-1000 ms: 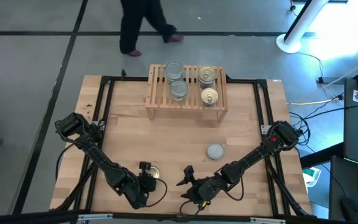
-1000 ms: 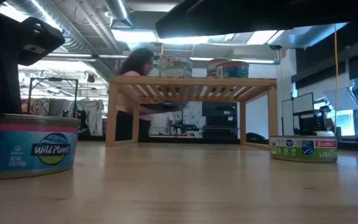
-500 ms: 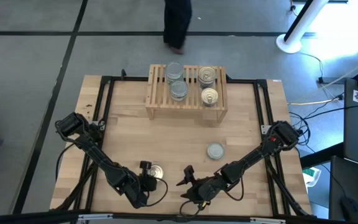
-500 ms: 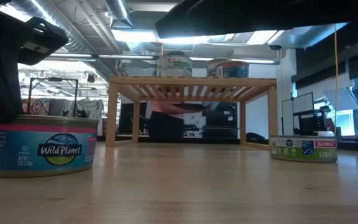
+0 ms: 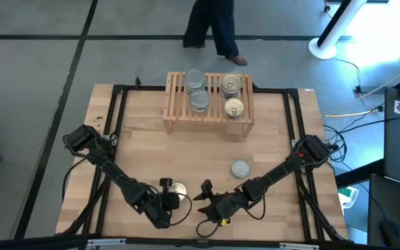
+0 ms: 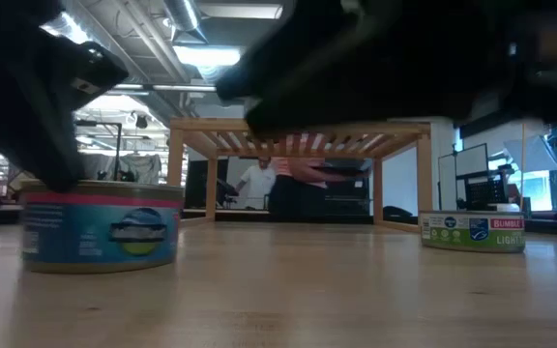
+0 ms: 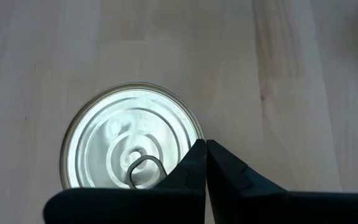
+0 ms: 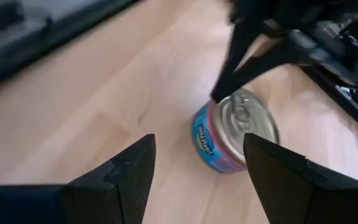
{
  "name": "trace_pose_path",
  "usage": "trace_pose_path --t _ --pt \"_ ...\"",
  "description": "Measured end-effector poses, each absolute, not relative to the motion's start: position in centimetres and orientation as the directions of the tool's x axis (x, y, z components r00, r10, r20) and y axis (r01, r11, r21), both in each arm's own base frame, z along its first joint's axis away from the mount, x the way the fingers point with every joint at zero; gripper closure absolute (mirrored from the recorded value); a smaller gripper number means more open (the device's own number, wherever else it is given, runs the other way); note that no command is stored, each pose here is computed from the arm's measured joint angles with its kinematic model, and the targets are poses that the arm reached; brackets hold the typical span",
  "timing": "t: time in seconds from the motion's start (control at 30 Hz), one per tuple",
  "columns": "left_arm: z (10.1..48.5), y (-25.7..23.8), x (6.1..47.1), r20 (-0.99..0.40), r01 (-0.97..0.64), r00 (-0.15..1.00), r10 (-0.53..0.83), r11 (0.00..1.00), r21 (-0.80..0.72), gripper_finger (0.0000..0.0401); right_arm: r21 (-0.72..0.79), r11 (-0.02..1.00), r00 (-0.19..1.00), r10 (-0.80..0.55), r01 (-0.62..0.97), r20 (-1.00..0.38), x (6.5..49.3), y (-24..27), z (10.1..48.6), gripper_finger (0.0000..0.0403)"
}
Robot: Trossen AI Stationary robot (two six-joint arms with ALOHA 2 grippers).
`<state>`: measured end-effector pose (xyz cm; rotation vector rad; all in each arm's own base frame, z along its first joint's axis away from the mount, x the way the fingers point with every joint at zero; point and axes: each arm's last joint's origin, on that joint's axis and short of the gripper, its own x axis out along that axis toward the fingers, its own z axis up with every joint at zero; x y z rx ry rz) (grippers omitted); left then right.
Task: Stack canned seafood by type on shelf
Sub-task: Stack the blue pink tuna can on top of the blue pink tuna can on the shelf
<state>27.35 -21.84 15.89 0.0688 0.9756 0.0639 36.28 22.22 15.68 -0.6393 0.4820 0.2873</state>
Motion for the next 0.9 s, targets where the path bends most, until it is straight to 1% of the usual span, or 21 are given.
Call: trace_pose_path --t 0.17,0.23,0.53,0.9 --pt "16.1 -21.1 28.5 -0.804 -0.064 0.589 0.079 0.997 0.051 0.0401 -0.618 0.667 0.858 0.065 -0.417 -0.509 36.7 22.4 13.8 0.016" --pt "16.2 -20.9 28.9 -0.792 -0.078 0.607 0.072 0.996 0.031 0.0401 -0.65 0.644 0.863 0.032 -0.403 -0.504 36.9 22.4 13.0 0.016" --pt "16.6 -20.2 30.0 -0.761 -0.113 0.646 0.063 0.994 -0.014 0.0401 -0.725 0.622 0.872 -0.136 -0.295 -0.47 37.0 22.0 11.7 0.016" --pt "16.7 -19.5 30.5 -0.759 -0.163 0.647 0.077 0.986 -0.04 0.0401 -0.728 0.621 0.87 -0.145 -0.292 -0.472 37.0 22.0 11.7 0.016"
